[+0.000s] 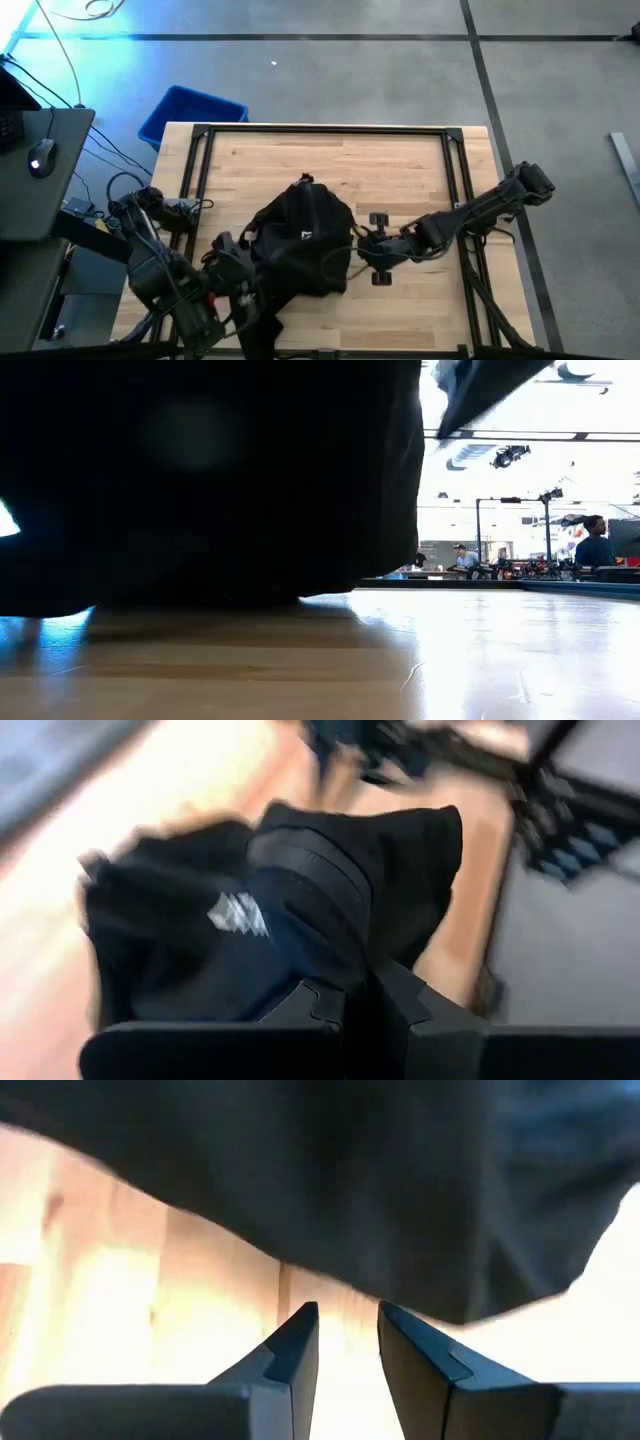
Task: Unpack backpack
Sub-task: Close the black backpack
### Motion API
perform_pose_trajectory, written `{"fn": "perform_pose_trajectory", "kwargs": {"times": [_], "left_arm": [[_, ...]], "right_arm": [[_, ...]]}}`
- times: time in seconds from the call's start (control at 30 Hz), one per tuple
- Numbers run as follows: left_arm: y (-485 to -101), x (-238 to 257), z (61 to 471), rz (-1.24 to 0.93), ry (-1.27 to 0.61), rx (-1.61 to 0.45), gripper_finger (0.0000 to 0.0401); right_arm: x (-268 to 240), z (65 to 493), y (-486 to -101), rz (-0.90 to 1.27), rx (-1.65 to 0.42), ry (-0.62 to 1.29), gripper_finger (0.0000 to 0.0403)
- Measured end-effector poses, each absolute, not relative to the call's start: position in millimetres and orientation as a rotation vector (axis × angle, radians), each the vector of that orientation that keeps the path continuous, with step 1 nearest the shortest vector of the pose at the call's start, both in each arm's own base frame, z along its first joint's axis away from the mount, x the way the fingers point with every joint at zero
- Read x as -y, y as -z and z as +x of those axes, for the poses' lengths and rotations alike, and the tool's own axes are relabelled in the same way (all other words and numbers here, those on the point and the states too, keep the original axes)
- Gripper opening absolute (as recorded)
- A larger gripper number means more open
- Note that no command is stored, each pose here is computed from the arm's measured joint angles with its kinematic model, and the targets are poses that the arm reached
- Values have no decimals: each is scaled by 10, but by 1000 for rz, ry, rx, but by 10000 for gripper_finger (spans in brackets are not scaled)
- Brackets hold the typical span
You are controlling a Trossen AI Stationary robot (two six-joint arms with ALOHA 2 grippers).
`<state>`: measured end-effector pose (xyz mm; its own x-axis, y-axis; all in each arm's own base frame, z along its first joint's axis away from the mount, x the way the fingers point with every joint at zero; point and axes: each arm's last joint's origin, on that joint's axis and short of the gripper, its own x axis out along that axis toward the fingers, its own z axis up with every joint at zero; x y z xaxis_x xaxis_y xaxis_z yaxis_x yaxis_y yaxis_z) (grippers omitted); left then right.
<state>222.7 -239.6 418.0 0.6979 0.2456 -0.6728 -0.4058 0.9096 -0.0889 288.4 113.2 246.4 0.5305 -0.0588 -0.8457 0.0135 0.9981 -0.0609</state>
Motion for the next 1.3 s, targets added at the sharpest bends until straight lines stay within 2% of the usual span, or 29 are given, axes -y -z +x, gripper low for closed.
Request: {"fn": "perform_pose_trajectory", "kwargs": {"times": [0.17,0.37,0.5,0.73,0.97,1.03,1.1,1.2,1.3], "left_arm": [[-4002,2687,2142,-359,-366,-769,0],[-3624,3090,2104,-417,-438,-756,1],[-3260,3262,2076,-462,-526,-823,1],[-2688,3367,1885,-490,-701,-961,1],[-2505,3403,1716,-435,-722,-1061,1],[-2489,3400,1703,-425,-727,-1070,1],[-2464,3385,1696,-405,-734,-1071,1],[-2393,3323,1726,-366,-768,-1062,1],[-2289,3197,1811,-311,-810,-1053,1]], "right_arm": [[-817,2994,-2246,79,-1060,46,126],[-572,3140,-2233,-86,-939,-41,207],[-353,3215,-2267,-62,-885,23,246],[30,3454,-2139,206,-787,91,256],[273,3664,-1793,444,-748,261,255],[283,3671,-1691,449,-778,318,242],[262,3650,-1623,425,-823,357,208],[214,3587,-1562,388,-907,394,122],[89,3514,-1535,341,-1006,350,27]]}}
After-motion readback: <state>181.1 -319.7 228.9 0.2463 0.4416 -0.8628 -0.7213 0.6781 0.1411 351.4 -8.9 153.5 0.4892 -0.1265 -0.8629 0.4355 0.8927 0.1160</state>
